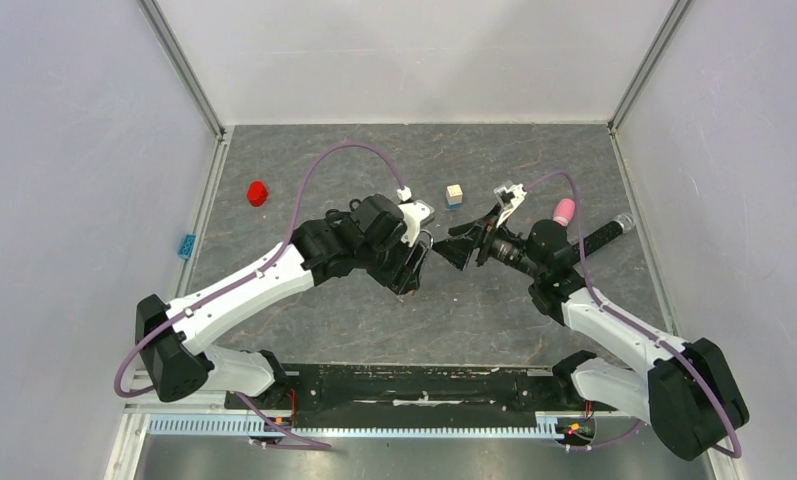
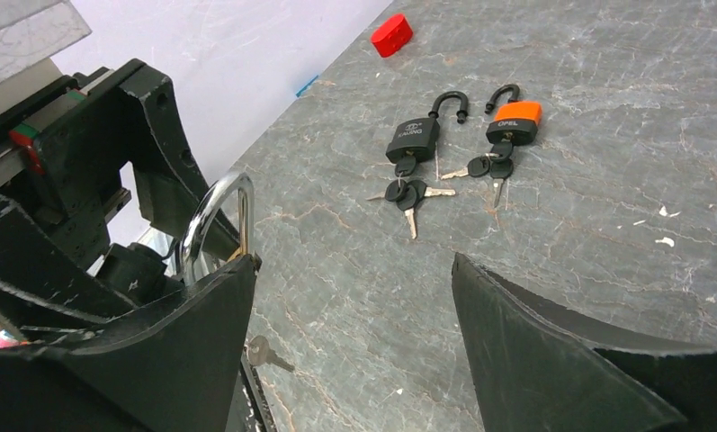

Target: Unlock with the key

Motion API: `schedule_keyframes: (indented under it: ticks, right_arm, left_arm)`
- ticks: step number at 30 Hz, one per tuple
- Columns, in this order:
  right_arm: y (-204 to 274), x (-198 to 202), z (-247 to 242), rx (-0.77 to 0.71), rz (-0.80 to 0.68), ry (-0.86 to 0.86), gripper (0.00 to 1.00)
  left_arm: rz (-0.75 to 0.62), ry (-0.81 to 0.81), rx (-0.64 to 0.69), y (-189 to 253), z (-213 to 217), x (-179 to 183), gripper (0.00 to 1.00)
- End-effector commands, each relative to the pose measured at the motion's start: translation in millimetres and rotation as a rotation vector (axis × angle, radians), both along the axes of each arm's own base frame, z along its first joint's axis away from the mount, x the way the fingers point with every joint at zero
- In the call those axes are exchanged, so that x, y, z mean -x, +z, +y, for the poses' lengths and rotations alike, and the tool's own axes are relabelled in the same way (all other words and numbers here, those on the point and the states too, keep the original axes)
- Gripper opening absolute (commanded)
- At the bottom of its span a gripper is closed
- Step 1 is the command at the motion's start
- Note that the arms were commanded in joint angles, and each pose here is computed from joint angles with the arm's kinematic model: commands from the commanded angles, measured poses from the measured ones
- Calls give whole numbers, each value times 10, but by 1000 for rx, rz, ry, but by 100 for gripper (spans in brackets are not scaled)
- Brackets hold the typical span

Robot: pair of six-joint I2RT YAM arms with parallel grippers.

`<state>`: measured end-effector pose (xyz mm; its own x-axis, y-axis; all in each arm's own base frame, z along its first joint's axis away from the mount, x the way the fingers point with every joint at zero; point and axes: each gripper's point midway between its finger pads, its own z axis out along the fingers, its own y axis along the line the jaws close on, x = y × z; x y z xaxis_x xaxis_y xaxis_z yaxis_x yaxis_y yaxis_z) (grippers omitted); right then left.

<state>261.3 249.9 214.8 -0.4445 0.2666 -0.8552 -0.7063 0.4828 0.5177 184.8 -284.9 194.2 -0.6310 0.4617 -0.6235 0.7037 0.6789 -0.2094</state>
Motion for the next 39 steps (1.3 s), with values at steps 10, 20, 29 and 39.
schedule_keyframes:
  ticks: [10,20,29,39]
  right_arm:
    - [483,293,241,-158,-275,218,69]
    - [560,425,287,-262,-276,286,47]
    - [278,235,235,-151,-231,175,0]
    - [-367,-38,-16,145,-34,-27,0]
  left_arm:
    - [-61,-195,258,632,-397,176,2]
    - [-43,-235,353,780,-505,295,2]
    - [-130,-43,233,661,-258,-9,2]
    - [-251,326,-39,314,205,-584,2]
